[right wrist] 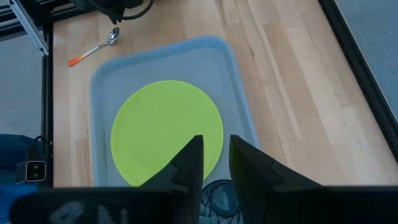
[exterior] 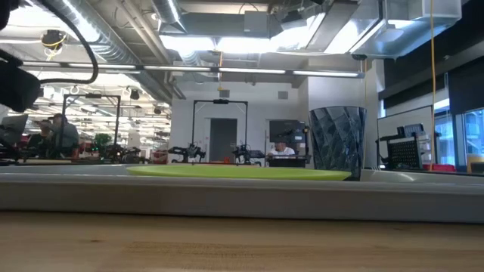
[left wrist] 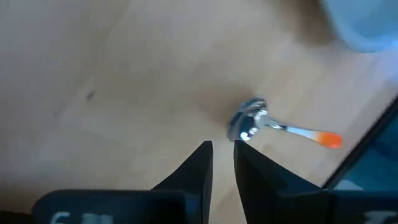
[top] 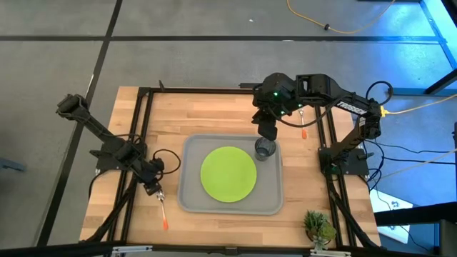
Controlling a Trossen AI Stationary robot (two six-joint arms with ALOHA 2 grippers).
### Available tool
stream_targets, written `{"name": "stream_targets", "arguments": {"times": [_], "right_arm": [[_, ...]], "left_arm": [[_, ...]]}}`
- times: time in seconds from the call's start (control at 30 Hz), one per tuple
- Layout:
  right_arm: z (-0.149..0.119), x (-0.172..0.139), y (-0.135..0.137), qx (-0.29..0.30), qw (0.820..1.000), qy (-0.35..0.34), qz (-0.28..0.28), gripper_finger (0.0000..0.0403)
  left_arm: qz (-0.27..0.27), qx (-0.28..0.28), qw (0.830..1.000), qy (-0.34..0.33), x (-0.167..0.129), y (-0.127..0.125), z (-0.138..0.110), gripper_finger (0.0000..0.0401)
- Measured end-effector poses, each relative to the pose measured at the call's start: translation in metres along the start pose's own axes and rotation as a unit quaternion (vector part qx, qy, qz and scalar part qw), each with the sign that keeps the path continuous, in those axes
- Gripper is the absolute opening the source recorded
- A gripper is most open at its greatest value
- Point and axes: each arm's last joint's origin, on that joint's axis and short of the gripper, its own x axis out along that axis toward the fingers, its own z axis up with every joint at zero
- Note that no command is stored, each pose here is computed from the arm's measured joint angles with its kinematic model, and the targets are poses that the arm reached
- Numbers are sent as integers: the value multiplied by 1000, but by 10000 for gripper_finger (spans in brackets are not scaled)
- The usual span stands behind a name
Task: Pick and place plate/cup/fork/spoon on tray
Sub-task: Put the orange spoon on the gray tray to the left of the green plate
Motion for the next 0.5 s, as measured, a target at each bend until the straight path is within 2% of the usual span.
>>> {"name": "stream_targets", "arguments": {"times": [0.2, 0.5], "right_arm": [[0, 0, 0, 0, 1000, 0, 0, 78], [0, 0, 0, 0, 1000, 0, 0, 78]], "left_arm": [[1, 4, 999, -44, 0, 0, 3, 60], [-12, 6, 999, -40, 0, -3, 3, 60]]}}
